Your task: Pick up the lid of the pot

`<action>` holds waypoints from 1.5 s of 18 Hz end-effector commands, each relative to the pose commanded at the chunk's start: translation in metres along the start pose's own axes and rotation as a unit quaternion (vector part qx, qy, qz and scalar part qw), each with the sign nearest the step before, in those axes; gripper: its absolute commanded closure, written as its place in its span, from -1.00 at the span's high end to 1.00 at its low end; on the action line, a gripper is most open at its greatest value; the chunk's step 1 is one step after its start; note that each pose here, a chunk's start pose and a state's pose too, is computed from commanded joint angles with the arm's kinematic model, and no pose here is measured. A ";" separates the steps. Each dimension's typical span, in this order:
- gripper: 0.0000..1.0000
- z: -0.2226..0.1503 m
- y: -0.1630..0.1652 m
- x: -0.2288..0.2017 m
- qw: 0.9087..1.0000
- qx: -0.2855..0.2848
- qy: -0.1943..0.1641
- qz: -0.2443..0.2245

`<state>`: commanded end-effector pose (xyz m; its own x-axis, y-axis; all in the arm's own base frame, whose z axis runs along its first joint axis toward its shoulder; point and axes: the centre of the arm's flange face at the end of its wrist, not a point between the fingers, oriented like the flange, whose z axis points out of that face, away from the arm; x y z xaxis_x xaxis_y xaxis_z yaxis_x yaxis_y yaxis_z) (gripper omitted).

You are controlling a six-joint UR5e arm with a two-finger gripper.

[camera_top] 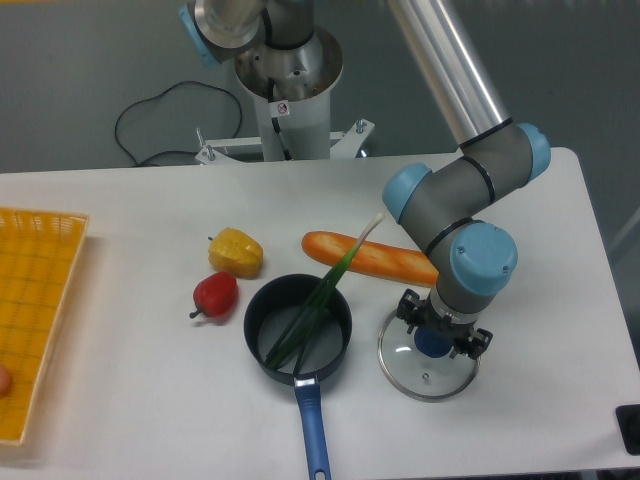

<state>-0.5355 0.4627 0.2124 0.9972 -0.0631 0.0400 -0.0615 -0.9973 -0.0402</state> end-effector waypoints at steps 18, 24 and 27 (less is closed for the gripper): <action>-0.37 -0.012 0.000 0.001 1.000 -0.008 -0.013 0.003; -0.36 -0.041 0.004 0.003 1.000 0.002 -0.024 0.002; -0.36 -0.055 0.005 0.004 1.000 -0.002 -0.018 0.005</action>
<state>-0.5342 0.4550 0.2676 0.9974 -0.0723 0.0038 -0.0721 -0.9967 -0.0372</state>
